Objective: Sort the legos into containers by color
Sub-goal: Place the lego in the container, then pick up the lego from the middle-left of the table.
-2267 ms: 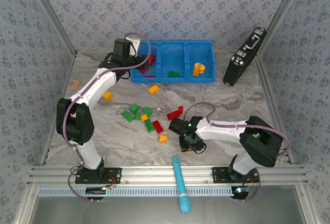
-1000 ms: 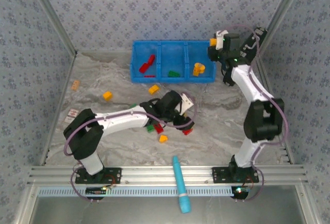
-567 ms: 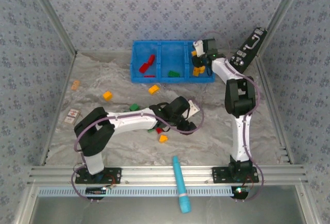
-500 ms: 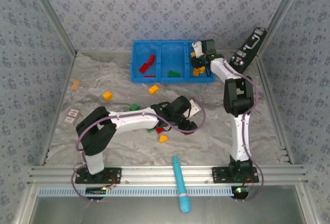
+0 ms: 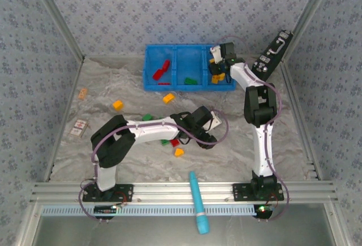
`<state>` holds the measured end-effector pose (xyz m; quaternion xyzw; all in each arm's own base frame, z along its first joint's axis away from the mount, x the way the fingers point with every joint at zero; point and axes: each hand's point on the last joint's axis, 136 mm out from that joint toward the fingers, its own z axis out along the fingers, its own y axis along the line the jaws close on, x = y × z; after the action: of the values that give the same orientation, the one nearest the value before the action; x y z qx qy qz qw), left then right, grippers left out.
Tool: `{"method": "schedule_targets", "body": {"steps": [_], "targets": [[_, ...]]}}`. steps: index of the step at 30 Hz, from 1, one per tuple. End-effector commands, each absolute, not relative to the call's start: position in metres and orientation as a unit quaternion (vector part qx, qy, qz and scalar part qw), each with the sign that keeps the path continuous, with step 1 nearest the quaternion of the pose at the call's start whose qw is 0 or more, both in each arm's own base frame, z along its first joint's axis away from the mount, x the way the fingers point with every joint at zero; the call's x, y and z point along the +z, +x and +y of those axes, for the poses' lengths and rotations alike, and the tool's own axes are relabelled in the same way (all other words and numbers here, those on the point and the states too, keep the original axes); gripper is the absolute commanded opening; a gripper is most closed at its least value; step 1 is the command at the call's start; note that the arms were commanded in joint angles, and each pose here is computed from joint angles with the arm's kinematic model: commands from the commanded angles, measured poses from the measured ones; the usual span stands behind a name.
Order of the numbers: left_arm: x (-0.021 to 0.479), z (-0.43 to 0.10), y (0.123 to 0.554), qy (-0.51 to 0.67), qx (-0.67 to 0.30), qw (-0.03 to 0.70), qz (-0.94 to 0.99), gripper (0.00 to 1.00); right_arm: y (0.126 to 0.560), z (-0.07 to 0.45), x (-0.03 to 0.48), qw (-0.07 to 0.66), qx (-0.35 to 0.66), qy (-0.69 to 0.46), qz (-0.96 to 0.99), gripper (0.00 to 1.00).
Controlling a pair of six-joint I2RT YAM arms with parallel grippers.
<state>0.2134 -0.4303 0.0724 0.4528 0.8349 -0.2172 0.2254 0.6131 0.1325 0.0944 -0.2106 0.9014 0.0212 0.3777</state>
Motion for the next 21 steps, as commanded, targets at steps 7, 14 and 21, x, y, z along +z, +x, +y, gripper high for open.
{"method": "schedule_targets", "body": {"steps": [7, 14, 21], "targets": [[0.058, -0.431, 0.203, 0.450, -0.217, 0.184, 0.847, 0.67, 0.612, 0.137, 0.108, 0.380, 0.028, -0.217, 0.899, 0.54], [0.046, -0.429, 0.206, 0.447, -0.201, 0.181, 0.853, 0.66, 0.608, 0.139, 0.128, 0.392, 0.024, -0.219, 0.894, 0.62], [0.035, -0.431, 0.202, 0.448, -0.193, 0.170, 0.856, 0.45, 0.608, 0.134, 0.150, 0.407, 0.014, -0.212, 0.888, 0.64]]}}
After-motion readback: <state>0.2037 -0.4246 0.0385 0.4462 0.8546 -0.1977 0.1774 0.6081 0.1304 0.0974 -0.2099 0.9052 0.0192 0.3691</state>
